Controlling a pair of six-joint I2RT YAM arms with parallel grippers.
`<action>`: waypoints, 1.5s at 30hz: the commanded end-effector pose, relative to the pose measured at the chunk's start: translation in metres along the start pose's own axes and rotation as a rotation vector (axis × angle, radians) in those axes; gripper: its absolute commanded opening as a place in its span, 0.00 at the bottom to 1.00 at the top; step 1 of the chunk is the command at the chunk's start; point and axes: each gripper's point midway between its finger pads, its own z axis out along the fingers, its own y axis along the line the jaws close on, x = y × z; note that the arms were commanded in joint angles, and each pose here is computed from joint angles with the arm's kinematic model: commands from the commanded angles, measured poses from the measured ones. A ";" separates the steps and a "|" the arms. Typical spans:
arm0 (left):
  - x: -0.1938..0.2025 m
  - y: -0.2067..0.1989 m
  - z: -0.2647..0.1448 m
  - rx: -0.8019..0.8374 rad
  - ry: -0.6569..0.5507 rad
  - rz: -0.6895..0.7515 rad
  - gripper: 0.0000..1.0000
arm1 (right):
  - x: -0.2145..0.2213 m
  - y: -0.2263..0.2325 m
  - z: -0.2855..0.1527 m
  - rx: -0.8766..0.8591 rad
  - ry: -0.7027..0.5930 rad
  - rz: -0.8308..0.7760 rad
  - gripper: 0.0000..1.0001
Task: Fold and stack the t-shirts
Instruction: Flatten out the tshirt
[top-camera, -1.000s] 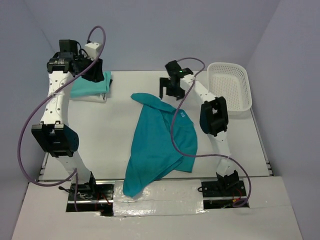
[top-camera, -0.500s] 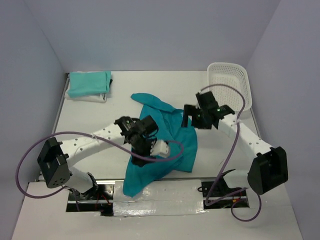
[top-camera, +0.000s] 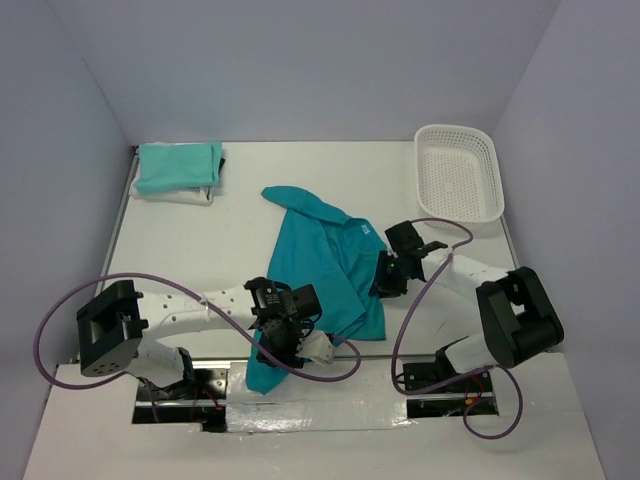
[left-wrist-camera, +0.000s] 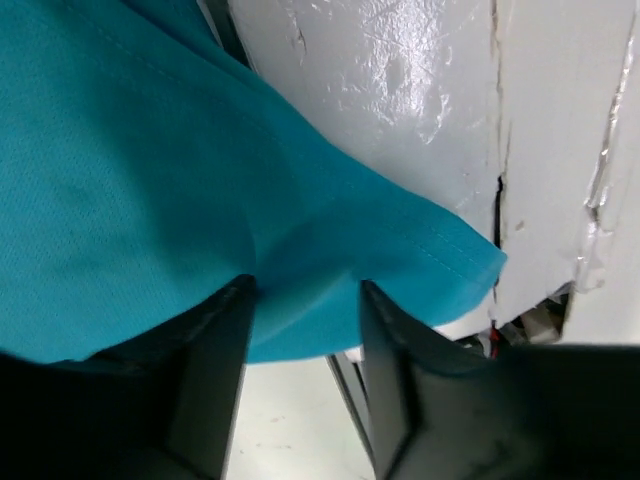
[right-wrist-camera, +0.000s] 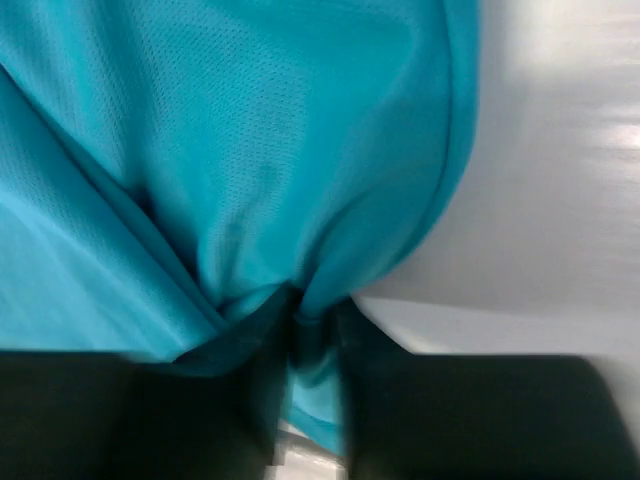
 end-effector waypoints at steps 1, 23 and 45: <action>-0.009 0.001 0.012 0.011 -0.053 0.034 0.55 | 0.009 -0.008 0.019 0.014 0.017 0.045 0.20; 0.131 0.209 -0.139 -0.133 -0.702 -0.702 0.07 | -0.062 -0.014 -0.017 0.055 -0.126 0.038 0.00; 0.203 0.206 -0.224 -0.628 -0.543 -0.743 0.52 | -0.050 0.017 -0.029 -0.019 -0.093 -0.093 0.33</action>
